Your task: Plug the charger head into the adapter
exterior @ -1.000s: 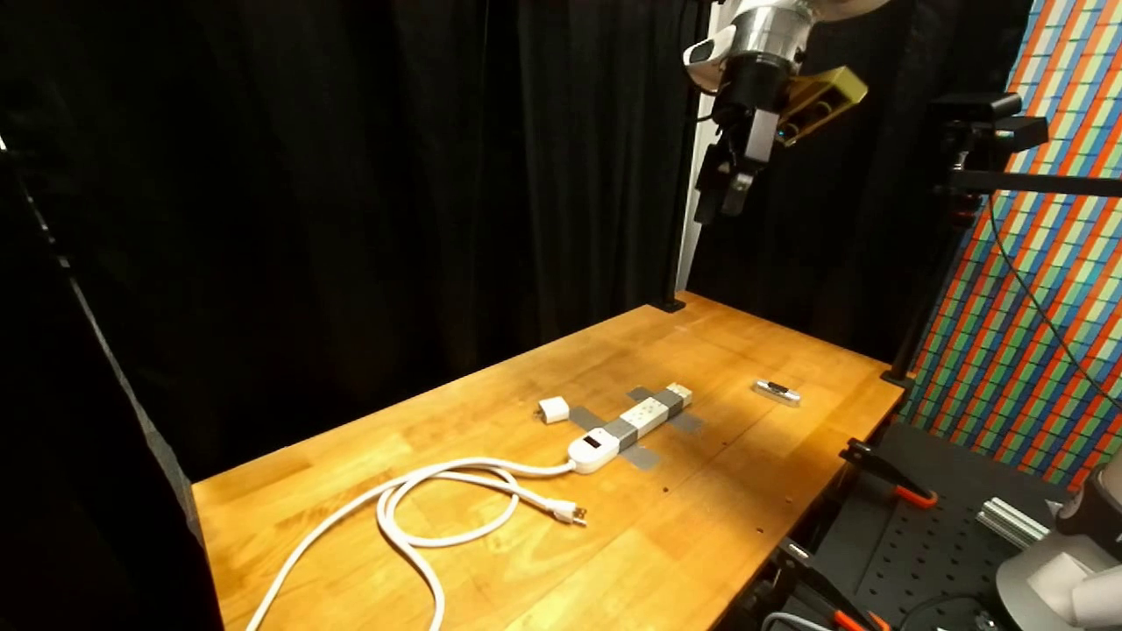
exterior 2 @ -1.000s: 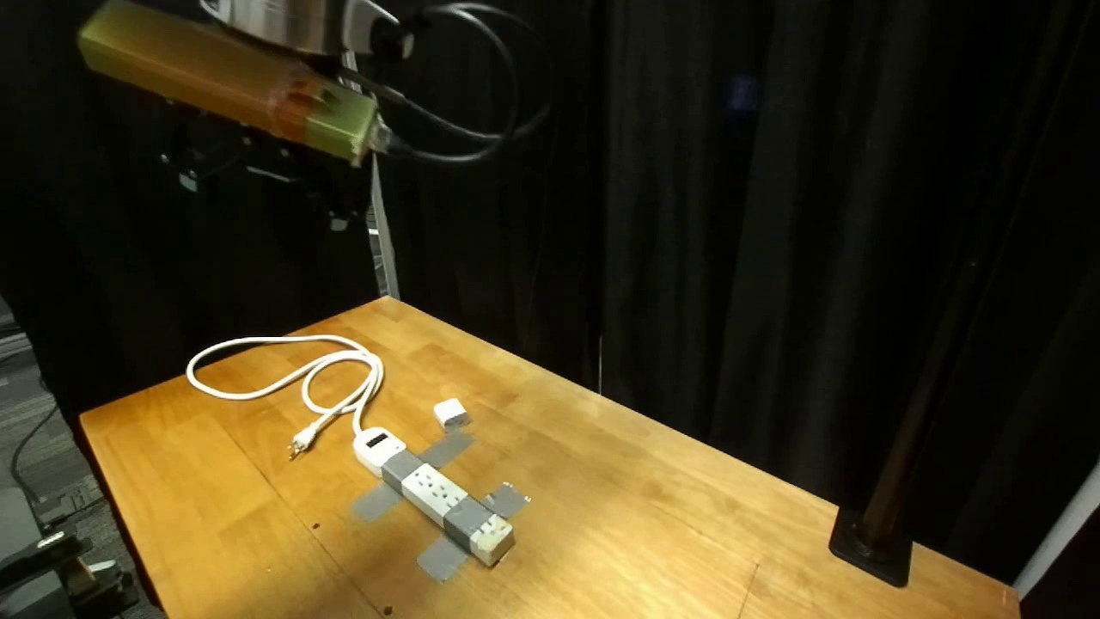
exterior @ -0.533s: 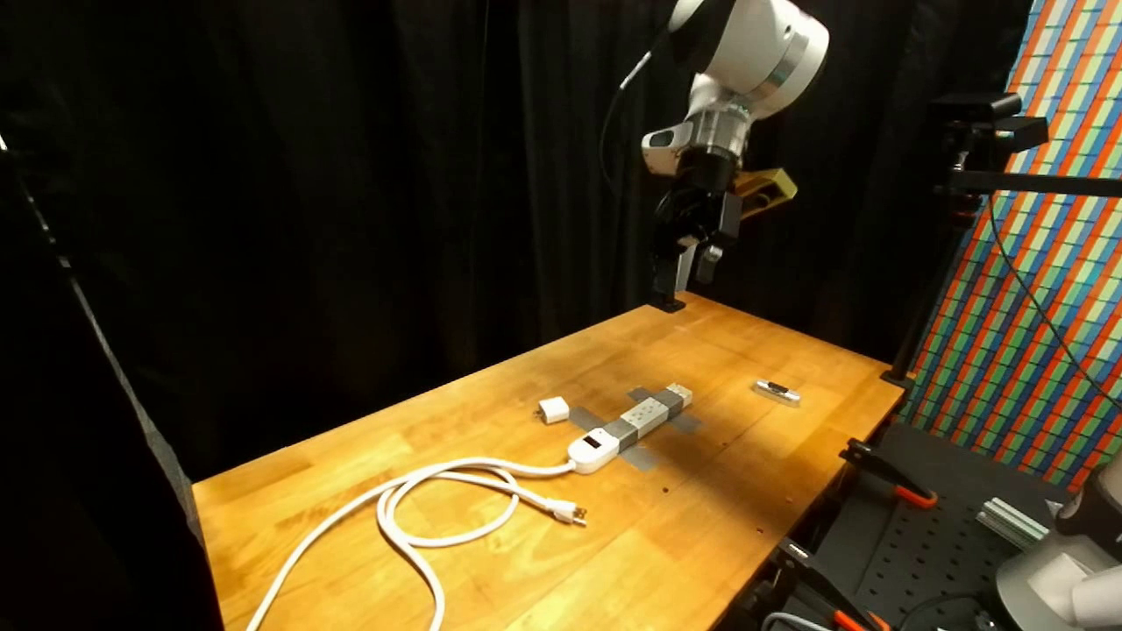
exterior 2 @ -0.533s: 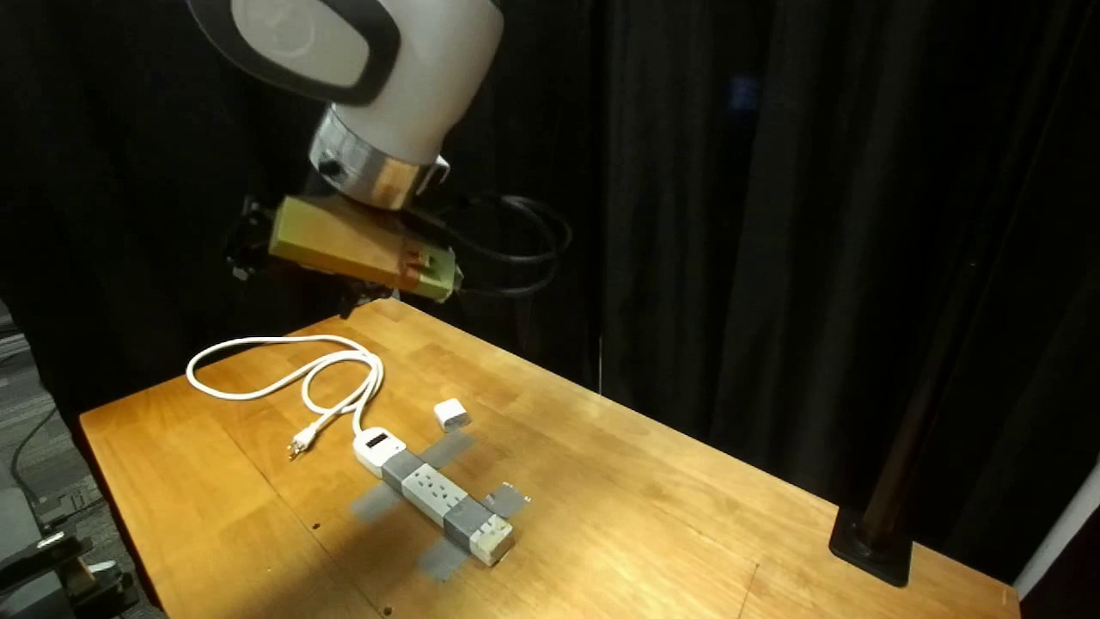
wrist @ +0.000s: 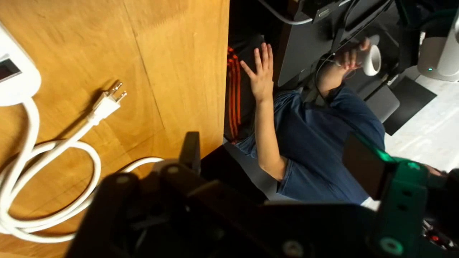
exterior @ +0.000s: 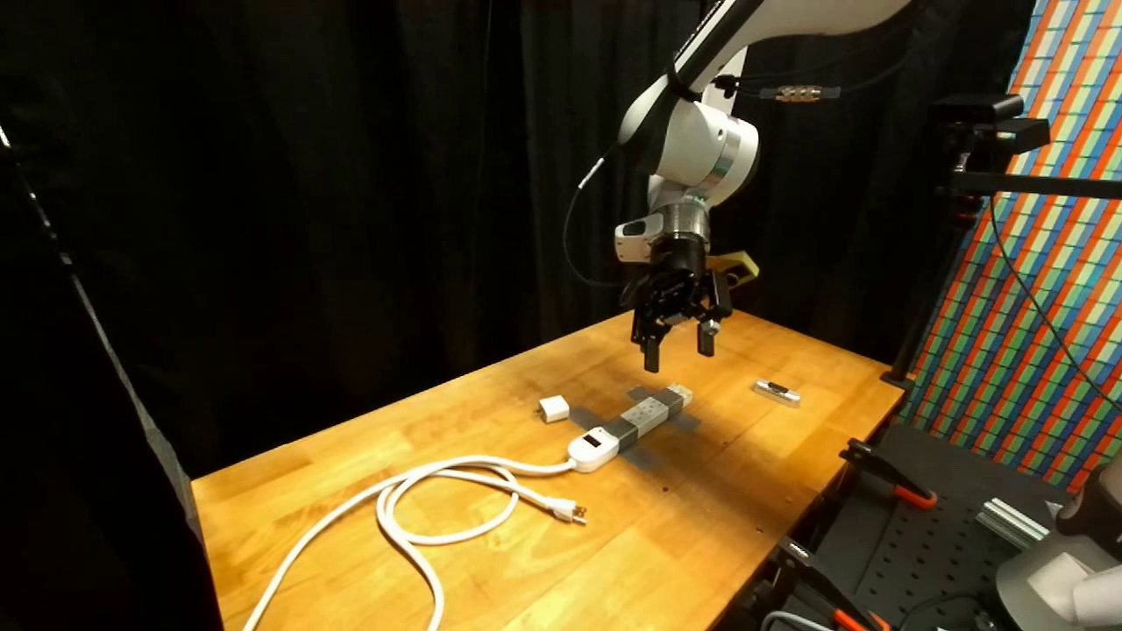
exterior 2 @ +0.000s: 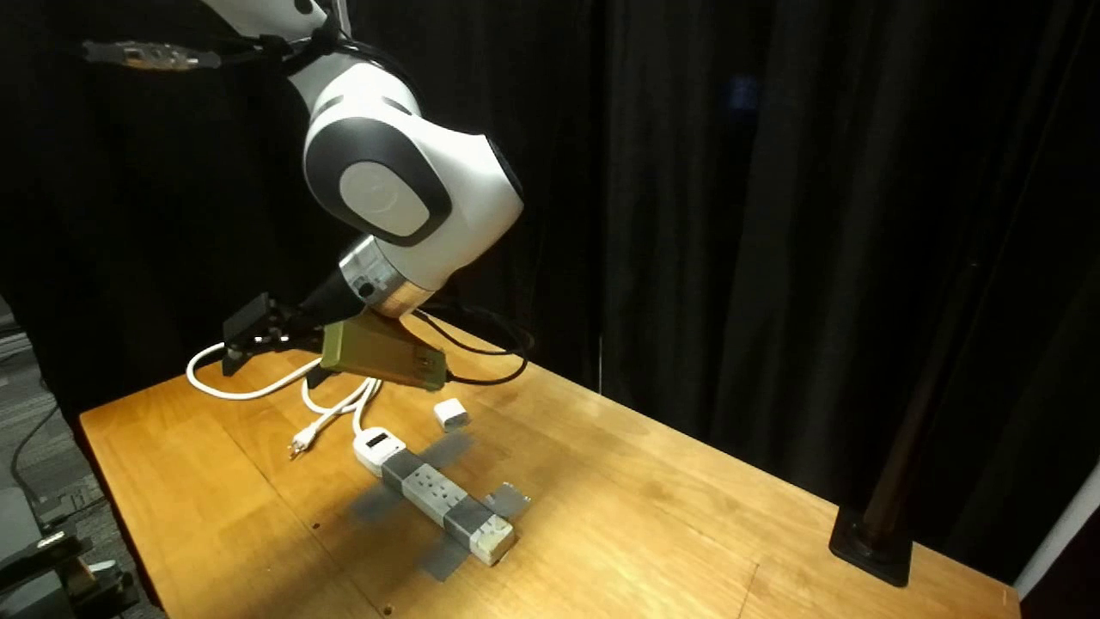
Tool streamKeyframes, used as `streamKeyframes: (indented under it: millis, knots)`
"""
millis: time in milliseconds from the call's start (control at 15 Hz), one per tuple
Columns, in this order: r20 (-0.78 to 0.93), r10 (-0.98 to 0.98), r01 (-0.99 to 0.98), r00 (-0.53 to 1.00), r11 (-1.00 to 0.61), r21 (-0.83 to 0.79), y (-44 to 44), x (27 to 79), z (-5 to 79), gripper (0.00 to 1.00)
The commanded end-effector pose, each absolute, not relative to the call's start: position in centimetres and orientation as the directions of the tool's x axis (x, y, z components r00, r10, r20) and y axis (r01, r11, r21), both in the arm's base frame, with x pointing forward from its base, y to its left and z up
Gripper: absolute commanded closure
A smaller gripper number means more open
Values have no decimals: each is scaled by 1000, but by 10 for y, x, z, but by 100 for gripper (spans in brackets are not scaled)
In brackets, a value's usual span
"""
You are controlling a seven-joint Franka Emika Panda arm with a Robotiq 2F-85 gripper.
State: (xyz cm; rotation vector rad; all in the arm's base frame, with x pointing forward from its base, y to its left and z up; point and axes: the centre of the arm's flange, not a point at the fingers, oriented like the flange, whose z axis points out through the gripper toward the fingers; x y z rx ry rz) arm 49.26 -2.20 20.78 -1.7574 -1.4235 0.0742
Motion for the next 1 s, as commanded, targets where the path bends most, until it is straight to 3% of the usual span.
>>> streamKeyframes:
  millis: [0,333,933]
  knots:
    - [445,825,775,348,14,-632,-22,494,208,0]
    - [449,825,776,344,20,-630,-23,497,211,0]
    - [479,847,969,231,-154,-194,-24,547,154,0]
